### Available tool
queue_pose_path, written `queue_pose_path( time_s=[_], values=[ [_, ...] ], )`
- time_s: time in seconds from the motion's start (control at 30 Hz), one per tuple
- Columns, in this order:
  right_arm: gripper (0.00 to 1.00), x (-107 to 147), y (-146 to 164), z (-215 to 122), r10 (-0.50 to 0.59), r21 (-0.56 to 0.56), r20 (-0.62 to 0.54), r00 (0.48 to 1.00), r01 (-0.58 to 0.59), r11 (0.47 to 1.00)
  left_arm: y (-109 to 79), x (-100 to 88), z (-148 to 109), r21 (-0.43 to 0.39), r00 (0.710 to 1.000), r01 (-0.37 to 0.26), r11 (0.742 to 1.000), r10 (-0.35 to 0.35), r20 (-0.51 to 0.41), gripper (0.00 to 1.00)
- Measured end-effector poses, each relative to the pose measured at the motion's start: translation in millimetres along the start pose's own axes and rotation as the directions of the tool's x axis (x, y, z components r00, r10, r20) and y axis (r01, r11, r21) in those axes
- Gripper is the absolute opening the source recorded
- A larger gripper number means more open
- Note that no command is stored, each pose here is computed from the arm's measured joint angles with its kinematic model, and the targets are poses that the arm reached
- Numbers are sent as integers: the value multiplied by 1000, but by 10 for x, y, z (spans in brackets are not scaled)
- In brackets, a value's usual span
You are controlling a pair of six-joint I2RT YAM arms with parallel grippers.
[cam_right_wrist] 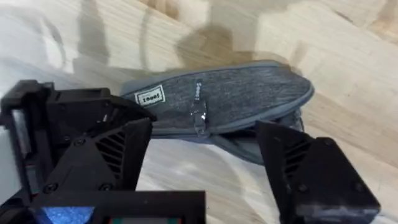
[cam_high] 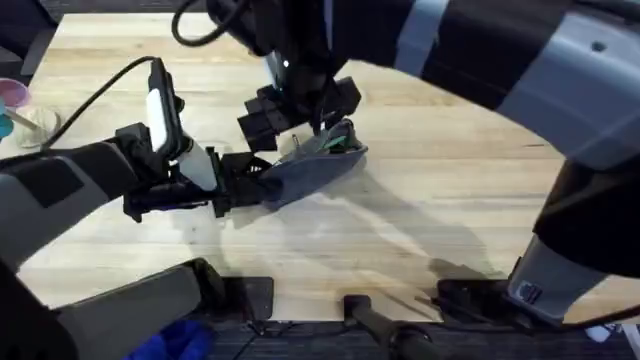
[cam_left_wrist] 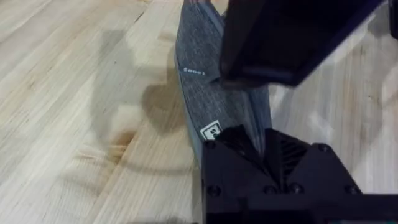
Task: Unzip the bag, pick up the pens from the table one at a time and place them inside, then zip the bag closed.
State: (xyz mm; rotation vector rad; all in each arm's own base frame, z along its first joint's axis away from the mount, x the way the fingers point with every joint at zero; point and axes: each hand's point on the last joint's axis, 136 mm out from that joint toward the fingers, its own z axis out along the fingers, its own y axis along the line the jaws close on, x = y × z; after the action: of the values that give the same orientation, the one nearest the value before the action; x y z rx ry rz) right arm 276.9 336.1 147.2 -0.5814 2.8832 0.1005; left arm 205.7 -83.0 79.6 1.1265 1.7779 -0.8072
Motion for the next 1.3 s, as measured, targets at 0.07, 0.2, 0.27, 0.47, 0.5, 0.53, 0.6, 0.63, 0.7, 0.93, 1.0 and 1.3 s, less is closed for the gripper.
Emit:
queue_pose_path(
  time_s=[0.07, 0.2, 0.27, 0.47, 0.5, 0.53, 0.6, 0.63, 0.7, 0.93, 1.0, 1.3],
  values=[
    [996, 41, 4, 46, 2, 4, -13, 1000, -2, 1000, 0, 0, 0, 0, 1000, 0, 1000, 0, 0, 40],
    [995, 80, 39, 109, 3, 4, -18, 1000, -3, 1000, 0, 0, 0, 0, 1000, 0, 1000, 0, 0, 40],
    [995, 91, 64, 147, 2, 1, -16, 1000, -2, 1000, 0, 0, 0, 0, 1000, 0, 1000, 0, 0, 40],
    [987, 151, 72, 274, 16, 8, -27, 999, -16, 1000, 0, 0, 0, 0, 1000, 0, 1000, 0, 0, 40],
    [986, 148, 74, 280, 18, 7, -25, 1000, -18, 1000, 0, 0, 0, 0, 1000, 0, 1000, 0, 0, 40],
    [985, 143, 78, 288, 21, 5, -23, 1000, -21, 1000, 0, 0, 0, 0, 1000, 0, 1000, 0, 0, 40],
    [976, 133, 83, 295, 22, 3, -18, 1000, -22, 1000, 1, 0, 0, 0, 1000, -1, 1000, 1, 0, 40],
    [962, 131, 85, 294, 22, 2, -17, 1000, -22, 1000, 1, 1, 0, 0, 1000, 0, 1000, 0, 0, 40],
    [943, 133, 85, 298, 23, 3, -18, 1000, -23, 1000, 1, 1, 0, 0, 1000, 0, 1000, 0, 0, 40],
    [910, 189, 85, 436, 19, 23, -54, 998, -17, 1000, 0, 1, 0, 0, 1000, 0, 1000, 0, -1, 40],
    [906, 204, 89, 446, 19, 27, -59, 998, -17, 999, -2, 5, 0, 0, 1000, 1, 1000, -1, -3, 40],
    [680, 221, 68, 447, 25, 39, -64, 998, -23, 999, -3, 5, 1, 0, 1000, 1, 1000, -1, -2, 40]
  ],
)
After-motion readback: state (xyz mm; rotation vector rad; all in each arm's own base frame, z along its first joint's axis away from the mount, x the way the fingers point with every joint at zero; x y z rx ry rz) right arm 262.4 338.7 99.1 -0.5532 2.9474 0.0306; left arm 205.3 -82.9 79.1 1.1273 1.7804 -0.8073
